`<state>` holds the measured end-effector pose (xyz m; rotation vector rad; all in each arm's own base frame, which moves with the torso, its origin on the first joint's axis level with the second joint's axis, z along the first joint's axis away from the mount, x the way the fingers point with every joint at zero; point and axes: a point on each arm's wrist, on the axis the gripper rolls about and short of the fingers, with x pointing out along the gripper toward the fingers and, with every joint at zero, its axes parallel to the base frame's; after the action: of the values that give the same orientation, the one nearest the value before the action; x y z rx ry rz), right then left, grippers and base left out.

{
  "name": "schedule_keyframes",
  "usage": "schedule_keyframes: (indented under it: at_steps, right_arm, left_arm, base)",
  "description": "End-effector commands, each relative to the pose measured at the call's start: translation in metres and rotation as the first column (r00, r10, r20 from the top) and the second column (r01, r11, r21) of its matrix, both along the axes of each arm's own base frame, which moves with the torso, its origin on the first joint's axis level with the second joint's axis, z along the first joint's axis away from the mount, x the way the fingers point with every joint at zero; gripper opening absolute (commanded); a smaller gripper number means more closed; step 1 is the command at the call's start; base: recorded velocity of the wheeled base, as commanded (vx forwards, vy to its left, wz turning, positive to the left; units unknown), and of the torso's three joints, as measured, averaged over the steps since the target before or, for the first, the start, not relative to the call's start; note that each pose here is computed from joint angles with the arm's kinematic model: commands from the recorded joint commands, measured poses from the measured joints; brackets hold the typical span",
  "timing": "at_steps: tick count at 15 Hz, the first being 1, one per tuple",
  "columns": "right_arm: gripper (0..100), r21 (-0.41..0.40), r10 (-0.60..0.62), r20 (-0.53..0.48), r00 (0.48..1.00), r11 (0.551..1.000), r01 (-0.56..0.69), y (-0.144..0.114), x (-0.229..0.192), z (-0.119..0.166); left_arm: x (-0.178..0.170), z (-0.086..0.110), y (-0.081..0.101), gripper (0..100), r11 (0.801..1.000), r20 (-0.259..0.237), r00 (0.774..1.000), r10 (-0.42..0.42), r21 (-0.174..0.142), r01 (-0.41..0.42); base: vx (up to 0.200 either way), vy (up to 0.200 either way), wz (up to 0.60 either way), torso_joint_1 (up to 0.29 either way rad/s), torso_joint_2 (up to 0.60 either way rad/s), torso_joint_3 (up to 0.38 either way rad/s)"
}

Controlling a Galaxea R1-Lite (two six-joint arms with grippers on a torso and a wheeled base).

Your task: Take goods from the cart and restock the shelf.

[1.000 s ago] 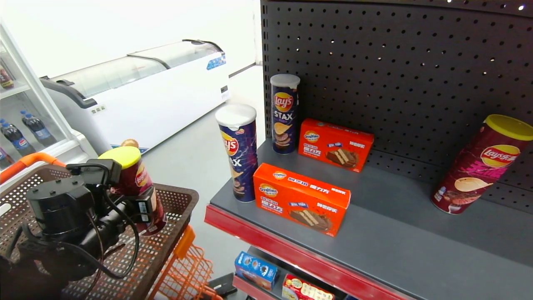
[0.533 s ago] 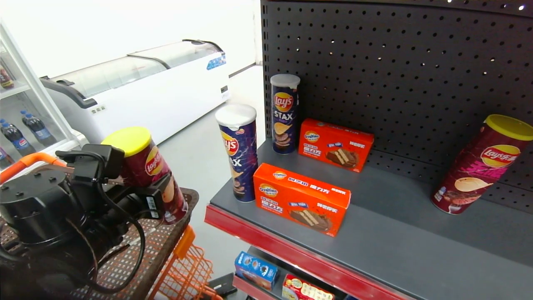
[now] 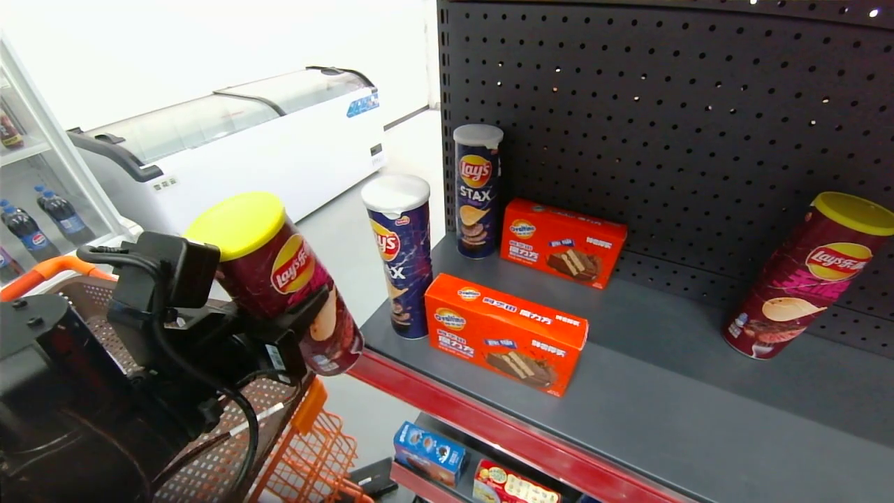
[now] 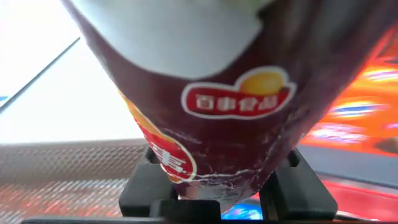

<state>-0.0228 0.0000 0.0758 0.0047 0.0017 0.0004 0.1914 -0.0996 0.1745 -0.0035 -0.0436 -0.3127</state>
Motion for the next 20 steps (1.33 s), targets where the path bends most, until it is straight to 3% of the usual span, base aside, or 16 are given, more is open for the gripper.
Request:
schedule_keyframes:
  at_steps: [1, 3, 6, 8, 11, 14, 15, 16, 18, 19, 20]
  right_arm:
    - [100, 0.000, 0.001, 0.000, 1.000, 1.000, -0.001, 0.000, 0.000, 0.000]
    - [100, 0.000, 0.001, 0.000, 1.000, 1.000, -0.001, 0.000, 0.000, 0.000]
    - [100, 0.000, 0.001, 0.000, 1.000, 1.000, -0.001, 0.000, 0.000, 0.000]
    - [100, 0.000, 0.001, 0.000, 1.000, 1.000, -0.001, 0.000, 0.000, 0.000]
    - [100, 0.000, 0.001, 0.000, 1.000, 1.000, -0.001, 0.000, 0.000, 0.000]
    - [100, 0.000, 0.001, 0.000, 1.000, 1.000, -0.001, 0.000, 0.000, 0.000]
    - [100, 0.000, 0.001, 0.000, 1.000, 1.000, -0.001, 0.000, 0.000, 0.000]
    - [100, 0.000, 0.001, 0.000, 1.000, 1.000, -0.001, 0.000, 0.000, 0.000]
    - [100, 0.000, 0.001, 0.000, 1.000, 1.000, -0.001, 0.000, 0.000, 0.000]
    - [100, 0.000, 0.001, 0.000, 1.000, 1.000, -0.001, 0.000, 0.000, 0.000]
    - [100, -0.002, 0.001, 0.000, 1.000, 1.000, -0.001, 0.000, 0.000, 0.000]
  left_arm:
    - [-0.010, 0.007, -0.012, 0, 0.997, 0.023, 0.997, -0.078, -0.013, 0.078]
    - [-0.020, 0.008, -0.022, 0, 0.981, 0.025, 0.981, -0.192, -0.013, 0.192]
    - [-0.025, 0.011, -0.025, 0, 0.932, 0.043, 0.931, -0.362, -0.005, 0.363]
    - [-0.030, 0.015, -0.028, 0, 0.914, 0.035, 0.914, -0.405, 0.000, 0.405]
    - [-0.038, 0.018, -0.025, 0, 0.907, 0.022, 0.907, -0.422, 0.006, 0.422]
    - [-0.042, 0.015, -0.024, 0, 0.866, -0.039, 0.866, -0.499, 0.022, 0.500]
    - [-0.042, 0.015, -0.024, 0, 0.866, -0.039, 0.866, -0.499, 0.022, 0.500]
    - [-0.044, 0.014, -0.024, 0, 0.838, -0.053, 0.837, -0.544, 0.026, 0.546]
    - [-0.045, 0.018, -0.025, 0, 0.813, -0.039, 0.814, -0.580, 0.029, 0.581]
    - [-0.045, 0.021, -0.025, 0, 0.786, -0.037, 0.786, -0.617, 0.032, 0.618]
    - [-0.045, 0.018, -0.026, 0, 0.780, -0.062, 0.781, -0.621, 0.053, 0.624]
  base:
    - [0.000, 0.000, 0.00, 0.000, 0.00, 0.000]
    - [0.000, 0.000, 0.00, 0.000, 0.00, 0.000]
    - [0.000, 0.000, 0.00, 0.000, 0.00, 0.000]
    - [0.000, 0.000, 0.00, 0.000, 0.00, 0.000]
    - [0.000, 0.000, 0.00, 0.000, 0.00, 0.000]
    - [0.000, 0.000, 0.00, 0.000, 0.00, 0.000]
    - [0.000, 0.000, 0.00, 0.000, 0.00, 0.000]
    - [0.000, 0.000, 0.00, 0.000, 0.00, 0.000]
    - [0.000, 0.000, 0.00, 0.000, 0.00, 0.000]
    - [0.000, 0.000, 0.00, 0.000, 0.00, 0.000]
    - [0.000, 0.000, 0.00, 0.000, 0.00, 0.000]
